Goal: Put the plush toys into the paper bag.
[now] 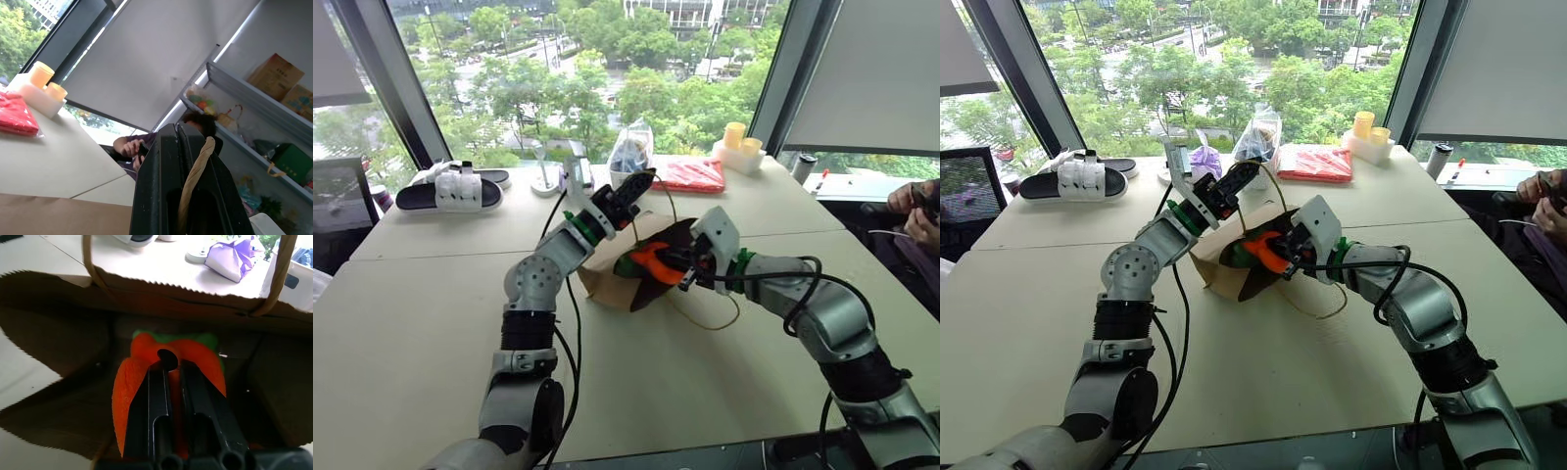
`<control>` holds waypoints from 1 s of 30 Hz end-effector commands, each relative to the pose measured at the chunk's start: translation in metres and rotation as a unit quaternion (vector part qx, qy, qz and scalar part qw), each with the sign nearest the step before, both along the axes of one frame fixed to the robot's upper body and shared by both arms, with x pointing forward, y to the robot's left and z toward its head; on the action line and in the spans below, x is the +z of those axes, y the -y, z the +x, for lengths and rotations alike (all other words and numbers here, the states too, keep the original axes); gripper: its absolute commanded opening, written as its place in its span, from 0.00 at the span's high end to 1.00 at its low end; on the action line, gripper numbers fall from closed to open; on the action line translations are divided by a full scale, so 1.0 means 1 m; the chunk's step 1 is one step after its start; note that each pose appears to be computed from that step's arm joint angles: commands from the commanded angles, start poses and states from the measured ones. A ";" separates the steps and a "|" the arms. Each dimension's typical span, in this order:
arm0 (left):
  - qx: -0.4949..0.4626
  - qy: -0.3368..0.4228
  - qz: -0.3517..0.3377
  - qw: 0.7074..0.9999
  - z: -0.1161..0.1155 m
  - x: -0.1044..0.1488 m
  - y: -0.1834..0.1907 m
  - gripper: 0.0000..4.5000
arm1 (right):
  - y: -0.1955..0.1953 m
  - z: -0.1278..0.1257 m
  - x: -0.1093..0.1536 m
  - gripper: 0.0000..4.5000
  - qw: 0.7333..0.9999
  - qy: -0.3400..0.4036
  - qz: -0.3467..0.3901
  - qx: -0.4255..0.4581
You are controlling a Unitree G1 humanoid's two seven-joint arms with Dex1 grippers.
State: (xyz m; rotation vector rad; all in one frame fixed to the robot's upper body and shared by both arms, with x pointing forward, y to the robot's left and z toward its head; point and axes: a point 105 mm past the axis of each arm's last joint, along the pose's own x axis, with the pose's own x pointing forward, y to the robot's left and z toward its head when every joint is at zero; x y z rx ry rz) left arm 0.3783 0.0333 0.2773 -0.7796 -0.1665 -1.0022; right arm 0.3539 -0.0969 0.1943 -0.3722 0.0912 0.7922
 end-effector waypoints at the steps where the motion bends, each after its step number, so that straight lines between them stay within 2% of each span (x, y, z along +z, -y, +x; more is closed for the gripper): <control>1: 0.005 0.023 -0.021 0.999 -0.005 0.016 -0.006 1.00 | -0.003 0.003 0.022 0.63 0.998 0.055 -0.005 0.003; 5: 0.012 0.014 -0.032 0.999 0.000 0.018 -0.009 1.00 | -0.004 -0.001 0.023 0.17 0.998 0.062 -0.008 0.010; 7: 0.016 0.016 -0.026 0.999 0.001 0.017 -0.009 1.00 | -0.001 -0.007 0.027 0.01 0.998 0.064 -0.001 0.016; 9: 0.017 0.019 -0.020 0.999 0.002 0.017 -0.007 1.00 | 0.002 -0.015 0.030 0.01 0.998 0.062 0.011 0.026; 13: 0.013 0.018 -0.024 0.999 0.002 0.017 -0.006 1.00 | 0.028 -0.043 0.057 0.01 0.990 0.038 0.131 0.026; 18: 0.012 0.017 -0.026 0.999 0.003 0.017 -0.007 1.00 | 0.081 -0.062 0.061 0.01 0.976 0.010 0.212 -0.055; 19: 0.012 0.016 -0.027 0.999 0.003 0.017 -0.007 1.00 | 0.092 -0.065 0.057 0.01 0.972 0.002 0.224 -0.075; 24: 0.006 0.013 -0.029 0.999 0.005 0.015 -0.004 1.00 | 0.127 -0.090 0.002 0.01 0.954 -0.103 0.240 -0.149; 28: -0.002 0.013 -0.029 1.000 0.005 0.015 0.000 1.00 | 0.127 -0.101 -0.027 0.01 0.930 -0.149 0.291 -0.167; 30: -0.004 0.014 -0.027 1.000 0.005 0.015 0.001 1.00 | 0.126 -0.103 -0.041 0.01 0.907 -0.171 0.337 -0.183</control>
